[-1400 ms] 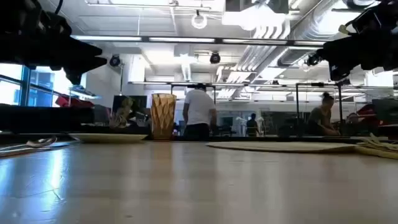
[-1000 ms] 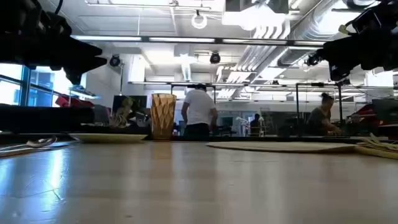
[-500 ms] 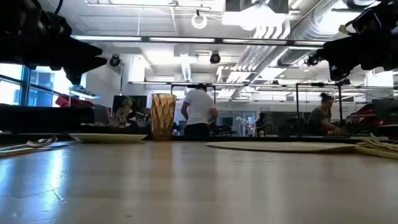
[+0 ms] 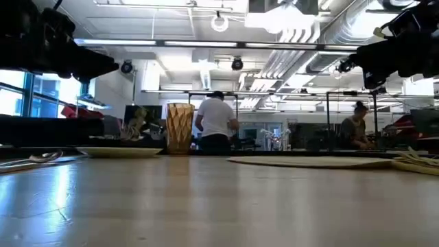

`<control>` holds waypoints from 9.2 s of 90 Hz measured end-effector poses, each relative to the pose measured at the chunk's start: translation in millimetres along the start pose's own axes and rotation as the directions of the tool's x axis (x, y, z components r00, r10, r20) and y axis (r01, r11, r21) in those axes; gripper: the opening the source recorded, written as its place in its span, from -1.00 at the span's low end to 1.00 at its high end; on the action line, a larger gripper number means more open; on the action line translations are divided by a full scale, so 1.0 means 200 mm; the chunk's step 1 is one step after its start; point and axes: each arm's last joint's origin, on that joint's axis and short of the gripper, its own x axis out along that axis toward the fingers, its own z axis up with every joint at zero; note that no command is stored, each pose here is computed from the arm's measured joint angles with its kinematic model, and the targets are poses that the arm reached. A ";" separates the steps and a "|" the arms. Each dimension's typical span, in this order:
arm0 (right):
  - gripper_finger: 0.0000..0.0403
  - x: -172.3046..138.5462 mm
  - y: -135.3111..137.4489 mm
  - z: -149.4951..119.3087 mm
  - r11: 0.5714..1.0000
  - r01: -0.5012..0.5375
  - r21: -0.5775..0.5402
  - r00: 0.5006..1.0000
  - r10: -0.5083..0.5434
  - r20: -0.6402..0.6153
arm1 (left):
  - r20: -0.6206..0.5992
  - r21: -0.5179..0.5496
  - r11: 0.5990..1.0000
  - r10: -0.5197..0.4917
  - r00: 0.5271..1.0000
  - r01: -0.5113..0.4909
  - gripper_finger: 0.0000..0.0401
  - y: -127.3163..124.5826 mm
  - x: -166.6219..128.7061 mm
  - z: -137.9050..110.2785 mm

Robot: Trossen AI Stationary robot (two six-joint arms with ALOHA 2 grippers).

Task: Set table place
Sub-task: Move the yellow cup to the bottom left of the table, then move the brown fork to the right of the brown table knife

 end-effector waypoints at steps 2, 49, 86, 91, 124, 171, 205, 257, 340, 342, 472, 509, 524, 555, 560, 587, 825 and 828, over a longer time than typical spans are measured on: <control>-0.63 0.00 0.00 0.00 1.000 0.000 0.000 1.000 0.000 0.000 | 0.000 -0.001 1.000 0.000 1.000 0.000 -0.27 0.00 0.00 0.00; -0.63 0.00 0.00 0.00 1.000 0.000 0.000 1.000 0.000 0.000 | 0.457 -0.718 0.690 0.365 0.811 0.094 -0.27 0.07 -0.08 0.24; -0.63 0.00 0.00 0.00 1.000 0.000 0.000 1.000 0.000 -0.001 | 0.146 -0.765 0.597 0.528 0.836 -0.243 -0.28 0.13 -0.02 0.53; -0.63 0.00 0.00 0.00 1.000 -0.001 0.000 1.000 0.001 -0.001 | 0.034 -0.689 0.627 0.529 0.848 -0.363 -0.28 0.14 0.05 0.62; -0.63 0.00 0.00 0.00 1.000 0.000 0.000 1.000 0.000 -0.001 | -0.601 -0.215 0.832 0.299 0.741 -0.511 -0.26 0.49 0.83 0.95; -0.63 0.00 0.00 0.00 1.000 0.000 0.000 1.000 0.000 -0.001 | -0.969 -0.060 0.902 0.049 0.241 -0.428 0.15 1.08 1.31 0.47; -0.63 0.00 0.00 0.00 1.000 0.000 0.000 1.000 0.000 -0.001 | -0.987 0.086 0.920 0.130 0.090 -0.382 -0.55 1.06 1.37 0.33; -0.63 0.00 0.00 0.00 1.000 -0.001 0.000 1.000 0.001 -0.001 | -0.977 -0.196 0.935 -0.160 0.143 -0.296 -1.00 0.18 1.15 0.93; -0.63 0.00 0.00 0.00 1.000 0.000 0.000 1.000 0.000 -0.001 | -0.982 0.090 0.811 -0.023 -0.186 -0.578 -1.00 -0.97 0.41 0.65; -0.63 0.00 0.00 0.00 1.000 0.000 0.000 1.000 0.000 -0.001 | -0.983 0.093 0.813 -0.017 -0.184 -0.574 -1.00 -0.97 0.41 0.64; -0.63 0.00 0.00 0.00 1.000 0.000 0.000 1.000 0.000 -0.001 | -0.974 -0.209 0.689 -0.211 0.084 -0.694 -0.30 -0.97 0.16 0.81; -0.63 0.00 -0.01 0.01 0.975 0.053 -0.216 0.999 -0.051 0.018 | -0.689 -0.635 0.634 -0.208 0.694 -0.441 -0.30 -0.76 0.53 1.01; -0.63 0.00 -0.01 0.04 0.970 0.076 -0.232 0.994 -0.057 0.089 | -0.614 -0.638 0.631 -0.070 0.786 -0.442 -0.30 -0.59 0.72 1.02; -0.63 -0.05 0.00 0.33 0.803 -0.106 0.587 0.915 -0.152 0.373 | -0.530 -0.699 0.617 -0.109 0.841 -0.361 -0.30 -0.37 0.88 1.05; -0.63 -0.05 0.01 0.37 0.750 -0.149 0.645 0.925 -0.126 0.359 | -0.534 -0.679 0.645 -0.106 0.839 -0.350 -0.30 -0.35 0.88 1.05; -0.63 0.16 -0.01 0.55 0.440 -0.058 0.896 0.923 -0.319 0.216 | -0.546 -0.559 0.779 -0.089 0.833 -0.283 -0.30 -0.28 0.91 1.03; -0.89 0.32 0.36 -0.23 -0.198 0.980 -0.018 0.001 0.096 -0.995 | -0.612 -0.391 0.920 -0.230 0.756 -0.037 -0.30 -0.24 0.89 1.00; -0.94 0.32 0.36 -0.23 -0.197 0.980 -0.016 0.004 0.098 -0.995 | -0.613 -0.391 0.920 -0.230 0.756 -0.038 -0.30 -0.24 0.89 1.00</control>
